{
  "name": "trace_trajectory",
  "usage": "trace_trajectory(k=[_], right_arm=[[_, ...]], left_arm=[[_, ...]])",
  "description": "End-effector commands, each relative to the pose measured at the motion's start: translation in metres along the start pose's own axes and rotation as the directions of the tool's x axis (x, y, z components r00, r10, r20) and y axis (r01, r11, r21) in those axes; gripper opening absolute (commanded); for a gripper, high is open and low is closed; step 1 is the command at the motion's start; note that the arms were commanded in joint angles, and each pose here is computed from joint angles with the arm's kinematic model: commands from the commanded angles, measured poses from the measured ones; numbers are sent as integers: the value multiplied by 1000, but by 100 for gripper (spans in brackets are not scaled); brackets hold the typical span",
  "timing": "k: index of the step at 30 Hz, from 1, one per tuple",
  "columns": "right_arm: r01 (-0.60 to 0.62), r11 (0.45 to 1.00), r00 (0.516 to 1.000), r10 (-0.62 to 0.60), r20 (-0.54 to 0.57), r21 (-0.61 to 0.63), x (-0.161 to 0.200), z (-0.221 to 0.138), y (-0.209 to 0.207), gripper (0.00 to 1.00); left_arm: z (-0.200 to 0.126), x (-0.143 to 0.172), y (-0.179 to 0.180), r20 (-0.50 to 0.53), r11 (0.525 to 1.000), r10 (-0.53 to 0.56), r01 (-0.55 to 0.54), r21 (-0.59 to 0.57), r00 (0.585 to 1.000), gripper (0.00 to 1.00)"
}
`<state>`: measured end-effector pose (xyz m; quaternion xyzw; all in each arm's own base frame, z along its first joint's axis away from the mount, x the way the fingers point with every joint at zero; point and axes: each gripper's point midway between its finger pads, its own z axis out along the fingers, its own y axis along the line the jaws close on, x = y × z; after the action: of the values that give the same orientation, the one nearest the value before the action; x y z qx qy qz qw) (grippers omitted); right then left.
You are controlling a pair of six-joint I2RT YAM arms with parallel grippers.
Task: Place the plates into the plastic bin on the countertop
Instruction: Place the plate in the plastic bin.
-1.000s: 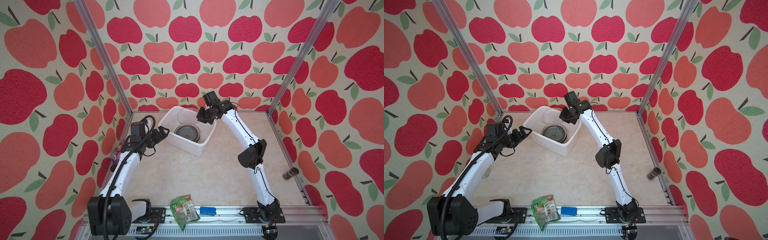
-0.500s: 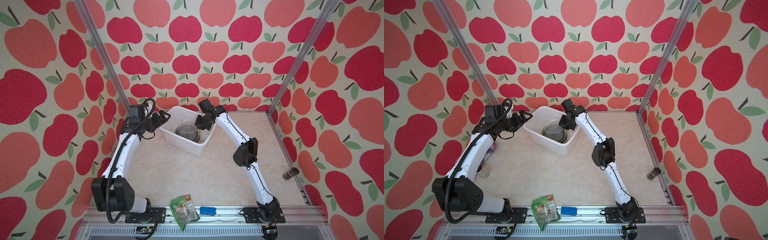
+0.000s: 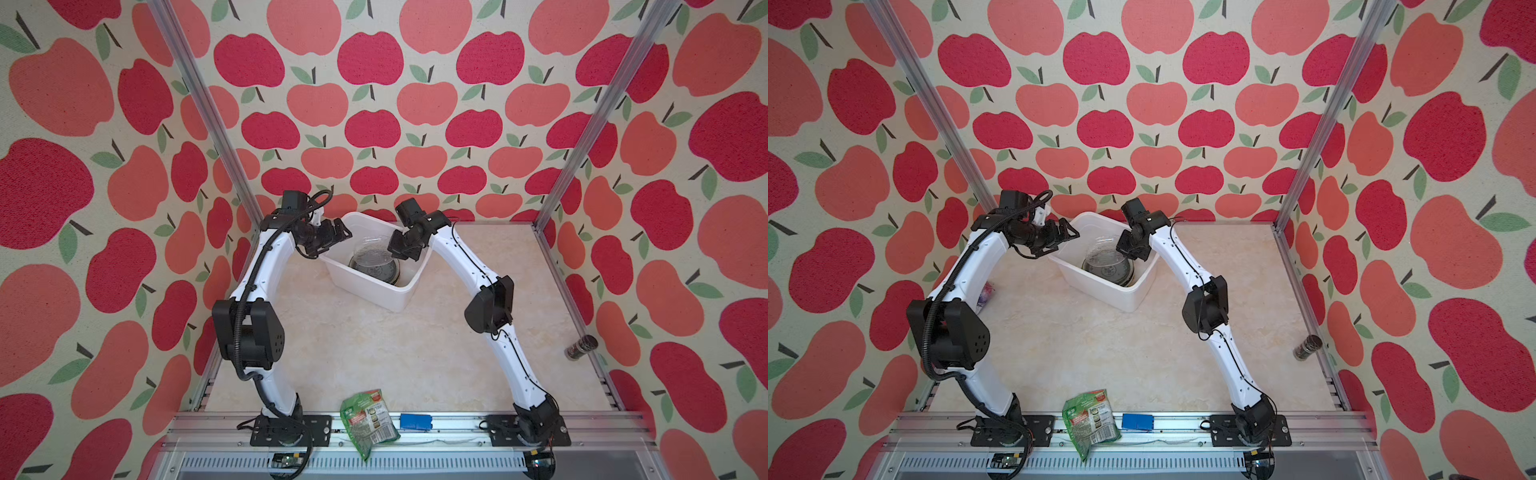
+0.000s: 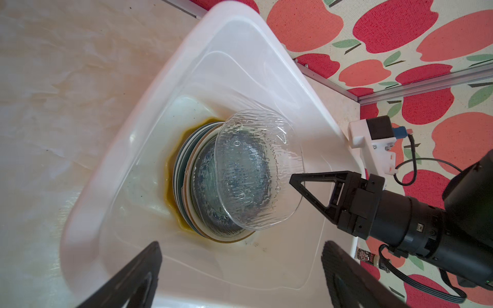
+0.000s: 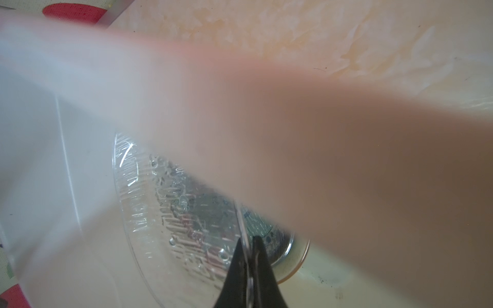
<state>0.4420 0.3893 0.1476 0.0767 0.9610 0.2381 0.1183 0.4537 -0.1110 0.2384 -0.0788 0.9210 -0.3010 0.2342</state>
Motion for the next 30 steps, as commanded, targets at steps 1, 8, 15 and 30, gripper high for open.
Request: trace_trajectory(k=[1,8,15,30], right_arm=[[-3,998,994,10,-106,69,29,17,-15,0],[6,997,992,5,-127,83,33,13,-19,23],[-14,998,993,21,-116,58,28,7,-15,23],[211,820,960,-71,271,-531,-72,-164,104,22]], left_arm=[[-5,6,-5,-19,1000,13,-13,18,1000,96],[-3,4,-3,0,1000,3,-3,26,1000,97],[-7,2,-4,17,999,5,-5,35,1000,97],[-90,-50,-26,322,997,70,-76,7,944,99]])
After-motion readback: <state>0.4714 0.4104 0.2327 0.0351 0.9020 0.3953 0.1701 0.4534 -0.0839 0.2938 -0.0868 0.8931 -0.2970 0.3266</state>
